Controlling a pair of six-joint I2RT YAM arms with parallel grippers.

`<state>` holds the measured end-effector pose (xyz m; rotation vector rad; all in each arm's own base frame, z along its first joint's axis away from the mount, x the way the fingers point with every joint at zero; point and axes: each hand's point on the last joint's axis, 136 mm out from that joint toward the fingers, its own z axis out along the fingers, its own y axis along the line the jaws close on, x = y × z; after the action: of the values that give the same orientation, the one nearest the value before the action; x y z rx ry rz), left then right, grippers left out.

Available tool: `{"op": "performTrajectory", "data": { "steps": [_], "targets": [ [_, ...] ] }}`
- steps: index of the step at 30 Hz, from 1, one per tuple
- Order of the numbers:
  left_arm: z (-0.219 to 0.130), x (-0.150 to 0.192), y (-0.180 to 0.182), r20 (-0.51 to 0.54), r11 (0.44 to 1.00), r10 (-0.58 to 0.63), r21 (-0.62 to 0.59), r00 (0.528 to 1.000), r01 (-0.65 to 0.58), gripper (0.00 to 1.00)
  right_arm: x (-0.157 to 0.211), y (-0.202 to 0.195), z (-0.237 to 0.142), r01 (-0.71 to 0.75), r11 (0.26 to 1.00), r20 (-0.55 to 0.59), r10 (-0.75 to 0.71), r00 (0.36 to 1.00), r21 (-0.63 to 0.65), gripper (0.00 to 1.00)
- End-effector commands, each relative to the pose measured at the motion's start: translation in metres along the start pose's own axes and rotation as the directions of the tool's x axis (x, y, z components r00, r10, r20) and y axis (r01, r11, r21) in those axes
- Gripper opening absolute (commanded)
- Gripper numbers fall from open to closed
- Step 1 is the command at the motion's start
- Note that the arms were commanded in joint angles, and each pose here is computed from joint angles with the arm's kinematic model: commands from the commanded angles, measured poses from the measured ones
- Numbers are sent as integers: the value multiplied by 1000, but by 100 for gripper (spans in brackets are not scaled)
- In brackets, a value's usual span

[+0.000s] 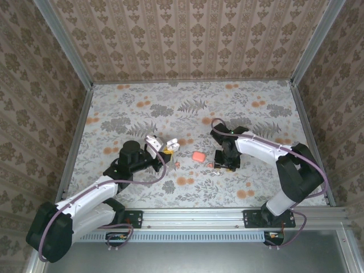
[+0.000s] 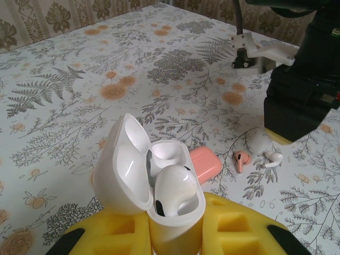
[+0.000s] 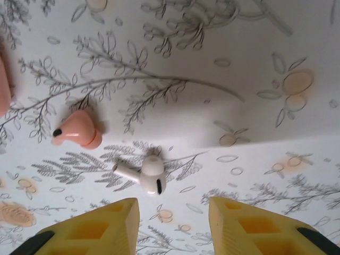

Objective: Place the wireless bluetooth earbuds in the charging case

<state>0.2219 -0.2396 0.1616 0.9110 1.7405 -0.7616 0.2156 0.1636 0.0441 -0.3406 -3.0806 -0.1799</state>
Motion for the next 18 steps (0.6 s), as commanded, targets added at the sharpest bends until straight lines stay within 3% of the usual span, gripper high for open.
{"op": "performTrajectory", "data": {
  "steps": [1, 8, 18],
  "targets": [
    [-1, -19, -3, 37, 1000, 19, 14, 999, -19, 7, 17, 17, 6, -53, 996, -39, 50, 998, -72, 41],
    [-1, -18, -3, 37, 1000, 16, 17, 999, -17, 6, 26, 24, 27, -63, 995, -65, 59, 996, -71, 41],
    [-5, -17, -2, 39, 1000, 23, -3, 999, -23, 7, 0, 20, 33, -21, 1000, -12, 21, 1000, 5, 39]
  ]
}}
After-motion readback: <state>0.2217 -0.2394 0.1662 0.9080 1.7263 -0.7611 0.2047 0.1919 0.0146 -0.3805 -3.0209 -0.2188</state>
